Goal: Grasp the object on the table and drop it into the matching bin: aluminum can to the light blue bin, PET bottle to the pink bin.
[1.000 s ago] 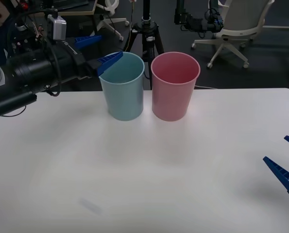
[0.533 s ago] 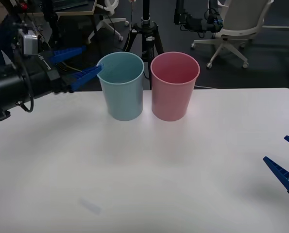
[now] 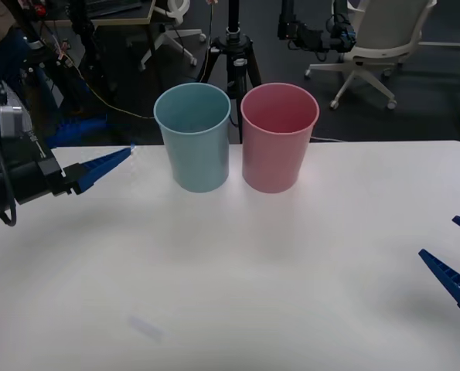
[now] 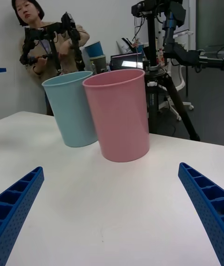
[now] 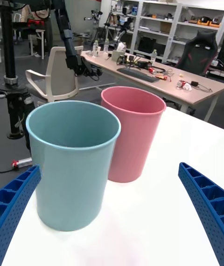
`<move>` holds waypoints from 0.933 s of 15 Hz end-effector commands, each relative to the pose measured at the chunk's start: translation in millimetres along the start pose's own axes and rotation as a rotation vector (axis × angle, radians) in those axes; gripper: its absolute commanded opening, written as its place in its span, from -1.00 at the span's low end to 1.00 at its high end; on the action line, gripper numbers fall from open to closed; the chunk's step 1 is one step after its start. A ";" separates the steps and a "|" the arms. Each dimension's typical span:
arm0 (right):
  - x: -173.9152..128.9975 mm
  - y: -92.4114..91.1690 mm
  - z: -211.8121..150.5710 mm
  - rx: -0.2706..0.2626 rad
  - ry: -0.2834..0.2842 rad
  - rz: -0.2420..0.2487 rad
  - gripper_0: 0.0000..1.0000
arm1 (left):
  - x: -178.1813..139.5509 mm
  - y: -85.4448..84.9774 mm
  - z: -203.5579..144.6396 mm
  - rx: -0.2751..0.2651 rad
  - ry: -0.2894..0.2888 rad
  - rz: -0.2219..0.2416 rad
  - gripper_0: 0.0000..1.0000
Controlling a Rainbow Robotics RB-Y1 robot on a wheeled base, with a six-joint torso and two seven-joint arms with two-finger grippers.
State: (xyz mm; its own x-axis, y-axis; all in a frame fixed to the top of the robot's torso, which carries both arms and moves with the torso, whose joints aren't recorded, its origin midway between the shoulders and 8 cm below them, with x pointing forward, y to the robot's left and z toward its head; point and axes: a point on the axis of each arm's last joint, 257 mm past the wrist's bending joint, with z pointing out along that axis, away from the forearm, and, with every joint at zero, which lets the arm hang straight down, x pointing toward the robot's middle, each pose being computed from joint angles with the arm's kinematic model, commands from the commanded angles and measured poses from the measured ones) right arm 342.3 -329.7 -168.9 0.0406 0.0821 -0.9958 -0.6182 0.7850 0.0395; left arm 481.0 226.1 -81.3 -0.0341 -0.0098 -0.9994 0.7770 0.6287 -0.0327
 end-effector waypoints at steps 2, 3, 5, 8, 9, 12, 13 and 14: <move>0.0 0.0 0.0 0.000 0.000 0.000 1.00 | 31.3 2.8 -27.4 -0.073 0.007 0.057 1.00; 0.0 0.0 0.0 0.000 0.000 0.000 1.00 | 39.7 1.8 -32.0 -0.082 0.011 0.056 1.00; 0.0 0.0 0.0 0.000 0.000 0.000 1.00 | 54.8 1.9 -44.6 -0.113 0.011 0.041 1.00; 0.0 0.0 0.0 0.000 0.000 0.000 1.00 | 76.5 -2.7 -66.5 -0.148 0.021 0.020 1.00; 0.0 0.0 0.0 0.000 0.000 0.000 1.00 | 80.6 -8.2 -74.6 -0.154 0.028 0.023 1.00; 0.0 0.0 0.0 0.000 0.000 0.000 1.00 | 92.2 -21.5 -99.5 -0.178 0.054 0.011 1.00; 0.0 0.0 0.0 0.000 0.000 0.000 1.00 | 96.3 -25.6 -107.6 -0.184 0.059 -0.001 1.00; 0.0 0.0 0.0 0.000 0.000 0.000 1.00 | 100.0 -28.3 -114.3 -0.190 0.063 -0.010 1.00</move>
State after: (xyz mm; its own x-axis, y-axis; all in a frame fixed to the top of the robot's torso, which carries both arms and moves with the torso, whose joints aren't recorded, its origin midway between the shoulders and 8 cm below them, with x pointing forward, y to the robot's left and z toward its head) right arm 342.2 -329.7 -168.9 0.0406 0.0821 -0.9958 -0.6182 0.7851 0.0395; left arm 388.7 293.7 -176.3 -0.0782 0.0314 -0.9964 0.6479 0.7613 -0.0269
